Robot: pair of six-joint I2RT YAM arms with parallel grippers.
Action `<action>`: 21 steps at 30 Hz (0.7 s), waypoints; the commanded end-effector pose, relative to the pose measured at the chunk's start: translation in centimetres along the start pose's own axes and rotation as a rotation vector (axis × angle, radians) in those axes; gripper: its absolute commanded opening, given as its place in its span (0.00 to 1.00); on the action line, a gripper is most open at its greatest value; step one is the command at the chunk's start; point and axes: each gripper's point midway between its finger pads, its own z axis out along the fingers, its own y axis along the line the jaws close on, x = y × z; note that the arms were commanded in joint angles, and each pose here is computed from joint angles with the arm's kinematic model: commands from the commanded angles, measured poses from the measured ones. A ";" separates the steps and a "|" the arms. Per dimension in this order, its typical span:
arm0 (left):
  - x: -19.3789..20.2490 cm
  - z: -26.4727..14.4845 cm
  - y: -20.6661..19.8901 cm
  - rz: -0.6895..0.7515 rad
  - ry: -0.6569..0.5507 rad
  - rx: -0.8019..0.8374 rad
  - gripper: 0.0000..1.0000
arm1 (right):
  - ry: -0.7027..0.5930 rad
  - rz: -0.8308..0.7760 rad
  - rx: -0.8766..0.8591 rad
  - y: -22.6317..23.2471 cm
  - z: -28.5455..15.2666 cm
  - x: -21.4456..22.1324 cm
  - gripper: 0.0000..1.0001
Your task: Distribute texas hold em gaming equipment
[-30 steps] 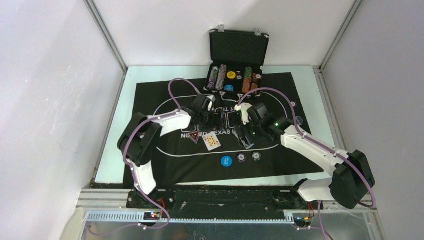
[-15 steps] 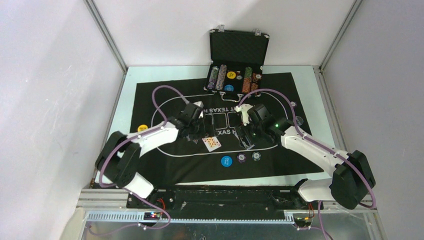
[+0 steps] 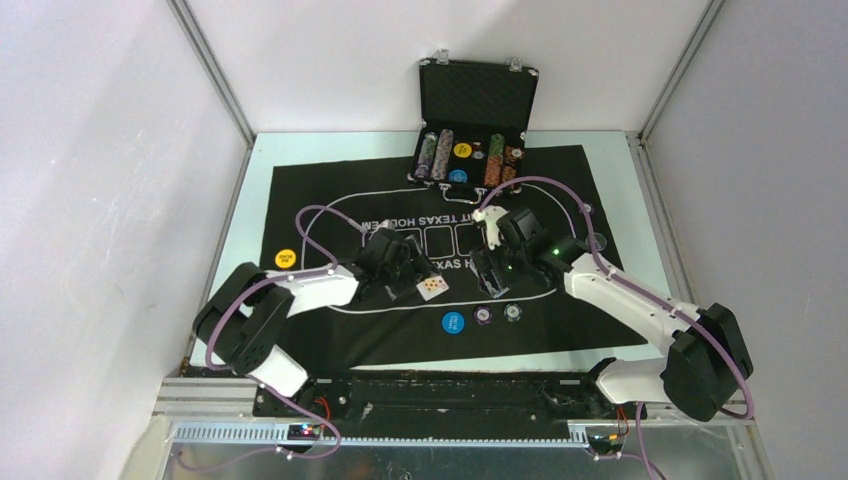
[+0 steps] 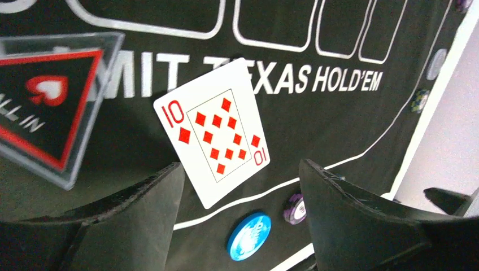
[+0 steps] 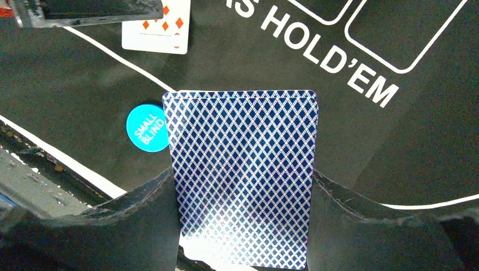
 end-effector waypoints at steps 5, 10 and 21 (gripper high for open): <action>-0.1 2.3 0.4 -0.054 -0.013 -0.046 0.75 | -0.108 0.008 0.019 -0.3 -1.1 -2.3 0.00; -1.3 3.2 0.8 -0.041 -0.064 -0.101 0.66 | -0.110 0.013 0.030 -0.6 -1.2 -2.3 0.00; -3.0 5.8 0.0 -0.054 -0.129 -0.097 0.42 | -0.121 0.027 0.047 -1.1 -1.6 -2.5 0.00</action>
